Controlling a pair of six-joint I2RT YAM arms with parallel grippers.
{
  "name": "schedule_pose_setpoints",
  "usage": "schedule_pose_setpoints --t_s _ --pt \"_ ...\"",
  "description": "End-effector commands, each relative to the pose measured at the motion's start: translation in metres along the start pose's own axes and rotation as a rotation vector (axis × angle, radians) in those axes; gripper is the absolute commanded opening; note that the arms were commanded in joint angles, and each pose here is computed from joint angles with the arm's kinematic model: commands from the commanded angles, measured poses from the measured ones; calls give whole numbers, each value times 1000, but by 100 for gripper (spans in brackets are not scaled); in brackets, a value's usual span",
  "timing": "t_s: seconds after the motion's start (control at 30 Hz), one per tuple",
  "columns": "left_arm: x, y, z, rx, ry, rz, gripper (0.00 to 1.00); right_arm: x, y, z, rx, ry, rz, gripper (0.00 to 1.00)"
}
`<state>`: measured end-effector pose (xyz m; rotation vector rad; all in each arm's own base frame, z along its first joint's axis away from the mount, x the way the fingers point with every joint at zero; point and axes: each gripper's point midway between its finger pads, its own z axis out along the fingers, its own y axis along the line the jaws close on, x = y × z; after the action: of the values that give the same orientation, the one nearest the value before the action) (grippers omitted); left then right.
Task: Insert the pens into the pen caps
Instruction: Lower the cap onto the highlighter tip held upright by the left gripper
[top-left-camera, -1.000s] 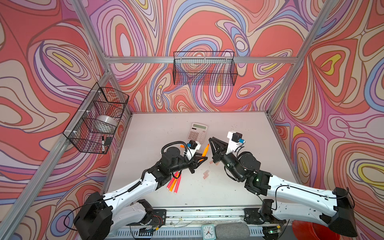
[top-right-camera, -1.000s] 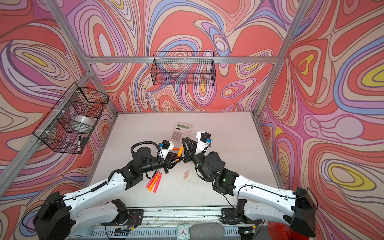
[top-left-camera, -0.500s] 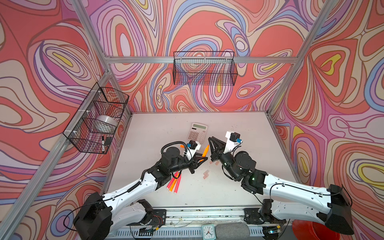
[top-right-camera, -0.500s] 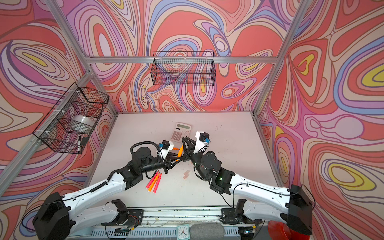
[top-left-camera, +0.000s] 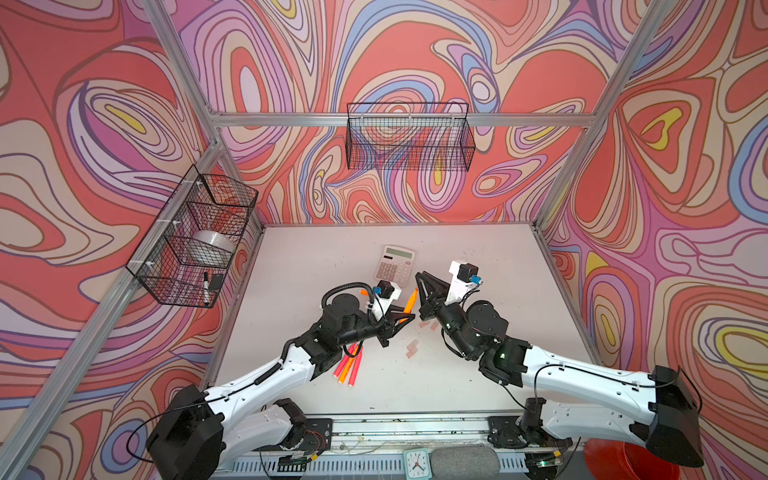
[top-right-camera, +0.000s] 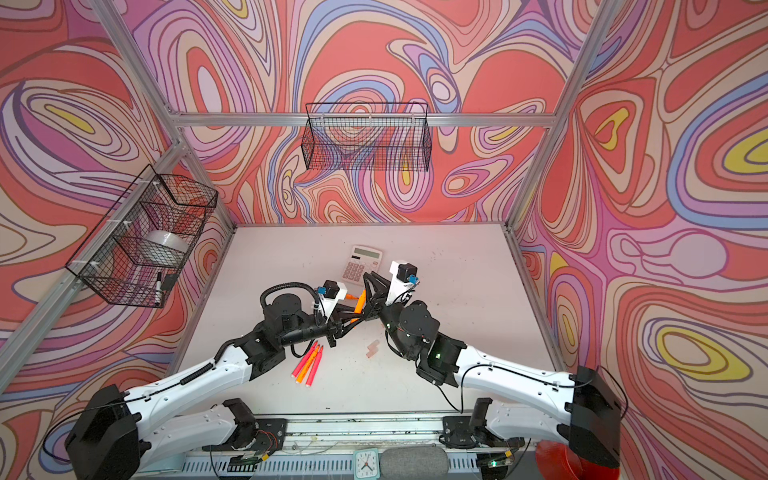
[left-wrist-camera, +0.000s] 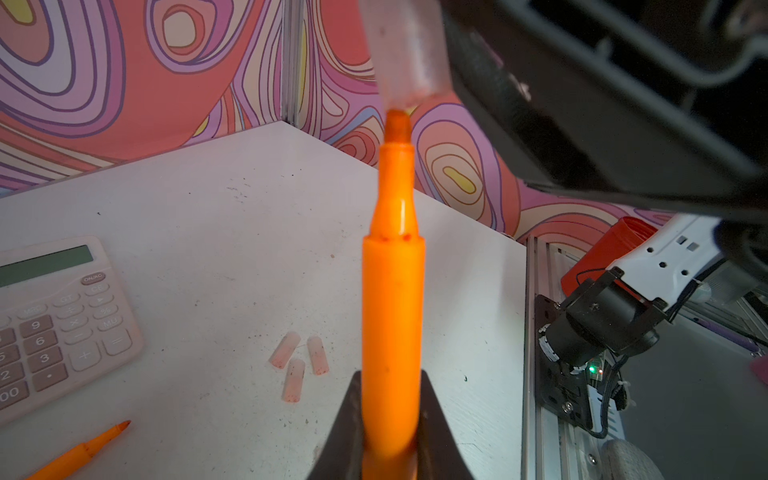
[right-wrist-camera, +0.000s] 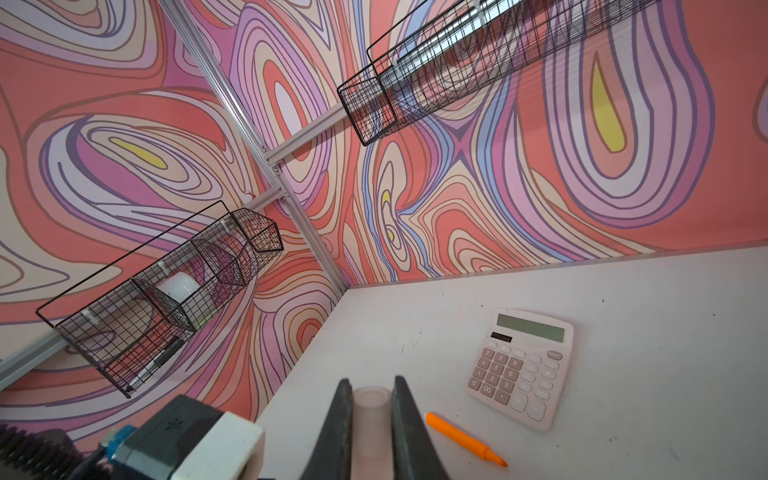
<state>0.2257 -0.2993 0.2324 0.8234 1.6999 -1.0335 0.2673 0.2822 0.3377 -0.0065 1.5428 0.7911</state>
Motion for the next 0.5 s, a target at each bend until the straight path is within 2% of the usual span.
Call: schedule_pose_setpoints --t_s 0.0,0.33,0.47 --pt "-17 -9 -3 30 -50 40 0 1 3 5 -3 14 -8 0" --pt "-18 -2 -4 -5 -71 23 0 2 2 3 -10 22 2 0" --pt "-21 1 -6 -27 -93 -3 0 22 9 0 -90 71 11 0"
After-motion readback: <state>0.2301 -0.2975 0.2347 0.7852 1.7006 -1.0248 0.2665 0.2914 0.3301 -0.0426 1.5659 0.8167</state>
